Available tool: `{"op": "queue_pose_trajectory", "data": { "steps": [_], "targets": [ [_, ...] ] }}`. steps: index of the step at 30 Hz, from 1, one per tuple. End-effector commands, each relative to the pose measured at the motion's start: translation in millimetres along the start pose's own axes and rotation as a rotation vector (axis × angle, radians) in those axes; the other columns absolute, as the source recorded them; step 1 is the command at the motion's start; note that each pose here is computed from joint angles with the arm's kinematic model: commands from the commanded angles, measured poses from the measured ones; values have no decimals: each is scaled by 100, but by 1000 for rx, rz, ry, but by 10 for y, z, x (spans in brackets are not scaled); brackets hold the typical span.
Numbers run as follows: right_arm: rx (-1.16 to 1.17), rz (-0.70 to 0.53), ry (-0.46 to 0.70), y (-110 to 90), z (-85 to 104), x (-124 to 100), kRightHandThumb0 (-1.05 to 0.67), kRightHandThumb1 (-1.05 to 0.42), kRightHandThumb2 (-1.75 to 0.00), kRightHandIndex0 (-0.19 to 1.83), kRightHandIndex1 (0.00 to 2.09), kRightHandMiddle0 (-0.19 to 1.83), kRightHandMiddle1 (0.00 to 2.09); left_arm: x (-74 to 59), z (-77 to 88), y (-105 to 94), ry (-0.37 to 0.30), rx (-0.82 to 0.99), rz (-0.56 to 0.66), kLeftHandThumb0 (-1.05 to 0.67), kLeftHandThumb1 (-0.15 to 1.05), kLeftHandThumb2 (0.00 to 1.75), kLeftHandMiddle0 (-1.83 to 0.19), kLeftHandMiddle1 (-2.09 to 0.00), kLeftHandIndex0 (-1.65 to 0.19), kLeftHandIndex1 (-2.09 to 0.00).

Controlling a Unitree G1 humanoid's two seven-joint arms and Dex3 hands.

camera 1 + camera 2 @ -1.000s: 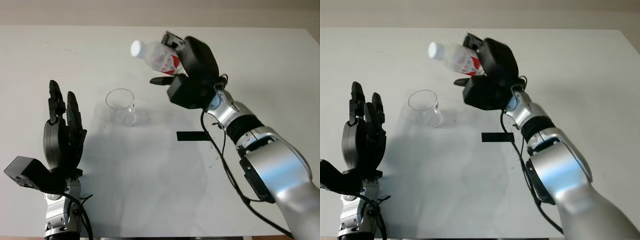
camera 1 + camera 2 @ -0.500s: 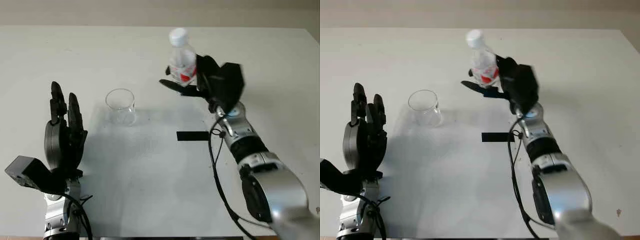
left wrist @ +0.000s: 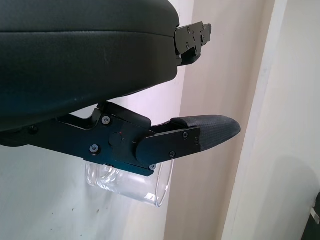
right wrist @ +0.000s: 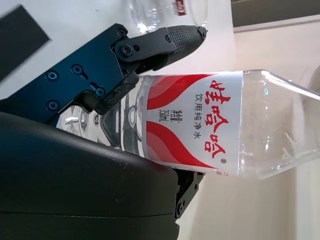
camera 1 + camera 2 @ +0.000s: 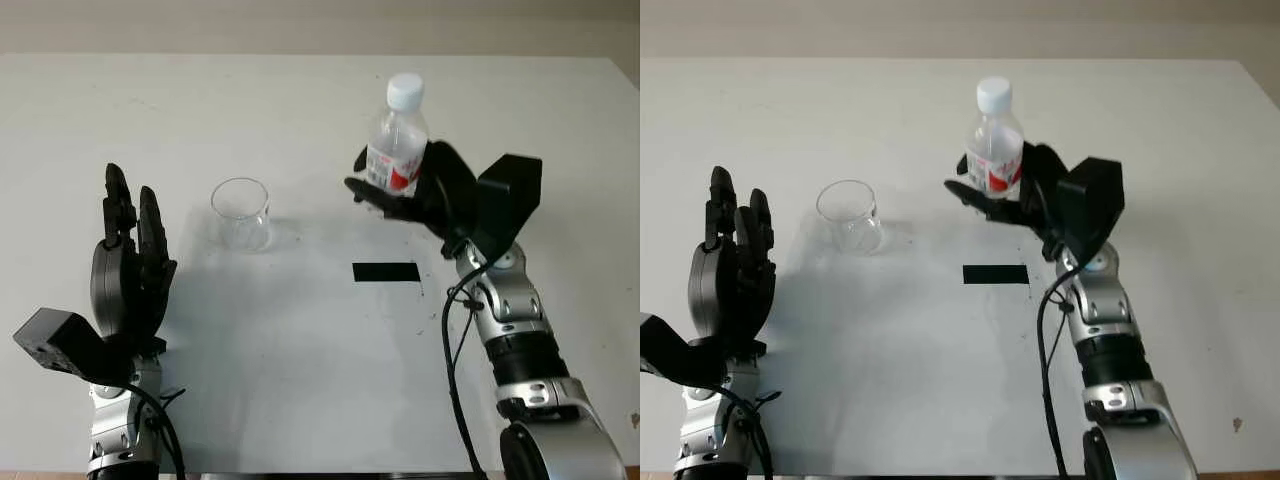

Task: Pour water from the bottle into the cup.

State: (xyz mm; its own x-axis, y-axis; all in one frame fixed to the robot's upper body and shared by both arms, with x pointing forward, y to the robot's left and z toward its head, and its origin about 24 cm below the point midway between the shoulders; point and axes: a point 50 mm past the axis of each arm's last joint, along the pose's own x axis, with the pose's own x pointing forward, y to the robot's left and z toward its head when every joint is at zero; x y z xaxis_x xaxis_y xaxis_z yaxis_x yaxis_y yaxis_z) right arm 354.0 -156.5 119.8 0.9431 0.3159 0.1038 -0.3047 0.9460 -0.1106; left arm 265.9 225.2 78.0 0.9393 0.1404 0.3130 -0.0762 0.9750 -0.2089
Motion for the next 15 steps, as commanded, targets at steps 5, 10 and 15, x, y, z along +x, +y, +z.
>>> {"op": "queue_pose_trajectory", "data": {
  "steps": [5,10,15],
  "targets": [
    [-46,22,-13,114,-19,-71,-31,-105,-45,138,209,110,209,-84,-66,58,36,-17,17,-63,105,59,13,-5,19,-1],
    [18,16,46,219,-185,-113,-32,-105,-47,141,209,111,209,-88,-65,65,39,-9,14,-63,105,60,13,-5,19,0],
    [51,14,94,298,-294,-150,-35,-105,-49,143,209,109,209,-97,-59,80,37,-15,16,-63,105,60,13,-5,19,-1]
  ]
}}
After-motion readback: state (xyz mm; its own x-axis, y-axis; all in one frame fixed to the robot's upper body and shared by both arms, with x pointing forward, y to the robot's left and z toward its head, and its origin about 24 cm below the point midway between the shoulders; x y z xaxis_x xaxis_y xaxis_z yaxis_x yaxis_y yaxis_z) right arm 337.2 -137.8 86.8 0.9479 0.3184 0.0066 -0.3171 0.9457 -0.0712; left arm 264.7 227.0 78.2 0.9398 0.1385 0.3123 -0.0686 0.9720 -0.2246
